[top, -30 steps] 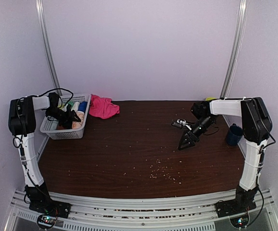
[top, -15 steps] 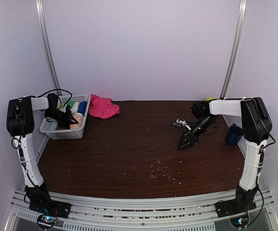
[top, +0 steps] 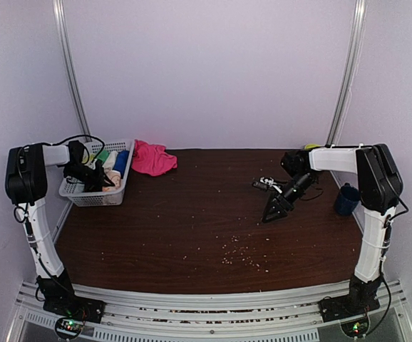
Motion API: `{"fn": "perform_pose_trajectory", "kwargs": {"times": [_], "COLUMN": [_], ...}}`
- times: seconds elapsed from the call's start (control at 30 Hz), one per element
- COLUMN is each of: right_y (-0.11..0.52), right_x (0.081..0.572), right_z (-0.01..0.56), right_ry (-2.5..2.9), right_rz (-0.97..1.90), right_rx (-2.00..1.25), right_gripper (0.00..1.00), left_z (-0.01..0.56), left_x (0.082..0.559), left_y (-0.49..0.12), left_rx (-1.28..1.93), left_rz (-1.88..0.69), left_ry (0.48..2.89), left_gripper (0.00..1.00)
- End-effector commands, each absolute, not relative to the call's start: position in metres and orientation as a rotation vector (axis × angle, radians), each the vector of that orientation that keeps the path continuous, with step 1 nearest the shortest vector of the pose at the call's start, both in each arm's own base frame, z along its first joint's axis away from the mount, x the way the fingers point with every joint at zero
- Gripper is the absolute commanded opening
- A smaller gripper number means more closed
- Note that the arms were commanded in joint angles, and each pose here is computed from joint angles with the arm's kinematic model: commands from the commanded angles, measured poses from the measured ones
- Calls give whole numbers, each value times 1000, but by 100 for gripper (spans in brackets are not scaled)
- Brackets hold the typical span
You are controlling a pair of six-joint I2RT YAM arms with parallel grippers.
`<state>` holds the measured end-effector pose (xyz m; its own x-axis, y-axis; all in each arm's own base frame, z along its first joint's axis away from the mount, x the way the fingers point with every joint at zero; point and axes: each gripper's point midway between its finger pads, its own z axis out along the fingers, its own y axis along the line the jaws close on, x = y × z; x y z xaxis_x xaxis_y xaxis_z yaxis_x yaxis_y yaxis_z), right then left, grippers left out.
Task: Roll the towels
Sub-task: Place the towel in the bin.
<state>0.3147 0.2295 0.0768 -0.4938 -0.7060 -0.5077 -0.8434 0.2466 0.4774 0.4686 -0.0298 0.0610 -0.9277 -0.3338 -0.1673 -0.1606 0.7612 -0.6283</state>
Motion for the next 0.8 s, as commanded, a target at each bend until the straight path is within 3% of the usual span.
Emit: {"fn": "perform_pose_trajectory", "kwargs": {"times": [0.0,0.2,0.57,0.77], "right_y": [234,234,235,236], "right_x": [314,314,312,312], "right_z": [86,84,83,83], "right_ry": [2297,2303,2303,2301], "right_rz": [1074,1078,1086,1084], "right_rx": [-1475,-1477,-1487,-1491], "right_gripper": [60,60,59,59], "left_z": [38,38,118,149], "left_x": [455,460,489,490], "left_y": [-13,-8,-2,4], "left_rx": [-442,-444,-406,-395], "left_rz": [-740,-651,-617,-560], "left_ry": [2798,2808,2638,2591], "left_gripper": [9,31,60,84]}}
